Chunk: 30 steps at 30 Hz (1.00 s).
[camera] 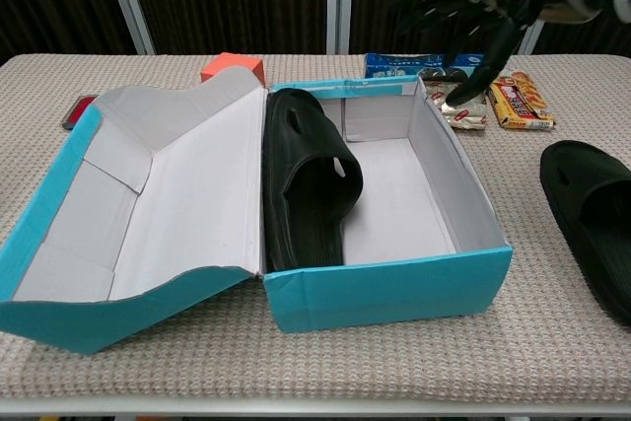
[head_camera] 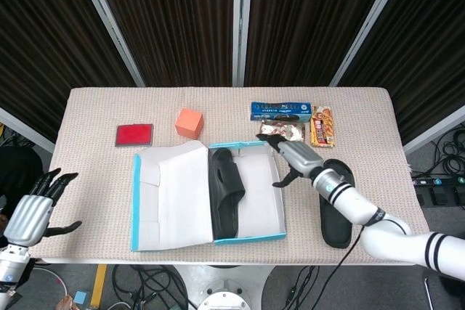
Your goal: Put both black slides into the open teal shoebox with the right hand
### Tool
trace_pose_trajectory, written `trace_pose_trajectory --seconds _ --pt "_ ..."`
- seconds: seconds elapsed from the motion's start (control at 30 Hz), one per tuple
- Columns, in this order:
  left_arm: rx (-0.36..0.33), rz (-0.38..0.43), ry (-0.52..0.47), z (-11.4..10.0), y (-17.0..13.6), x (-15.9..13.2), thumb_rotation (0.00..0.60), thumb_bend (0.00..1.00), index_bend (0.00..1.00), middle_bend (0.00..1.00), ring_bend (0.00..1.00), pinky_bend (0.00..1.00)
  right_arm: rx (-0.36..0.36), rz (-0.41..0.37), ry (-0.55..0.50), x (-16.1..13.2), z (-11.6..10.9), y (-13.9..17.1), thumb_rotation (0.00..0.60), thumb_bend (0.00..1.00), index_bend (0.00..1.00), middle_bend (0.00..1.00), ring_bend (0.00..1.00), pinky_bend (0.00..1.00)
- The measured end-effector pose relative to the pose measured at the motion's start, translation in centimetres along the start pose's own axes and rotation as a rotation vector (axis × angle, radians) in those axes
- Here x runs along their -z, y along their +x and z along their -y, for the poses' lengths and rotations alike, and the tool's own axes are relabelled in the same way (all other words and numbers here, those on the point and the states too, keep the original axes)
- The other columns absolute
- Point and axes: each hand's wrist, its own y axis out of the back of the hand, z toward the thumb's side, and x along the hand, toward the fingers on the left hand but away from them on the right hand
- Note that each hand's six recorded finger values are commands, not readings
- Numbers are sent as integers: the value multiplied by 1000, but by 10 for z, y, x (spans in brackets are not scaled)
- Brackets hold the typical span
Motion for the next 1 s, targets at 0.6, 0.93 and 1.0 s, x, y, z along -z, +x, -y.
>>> trace_pose_trajectory --seconds 0.6,0.93,1.0 --pt "13 21 -7 3 7 -13 600 0 108 146 12 84 -133 522 179 99 -8 51 600 0 0 100 5 267" --pt "26 25 -16 4 4 -14 600 0 109 147 12 84 -241 606 341 119 21 46 600 0 0 93 6 253" --pt "28 24 -15 4 3 -14 600 0 108 146 13 84 -242 614 366 122 25 45 600 0 0 91 5 247"
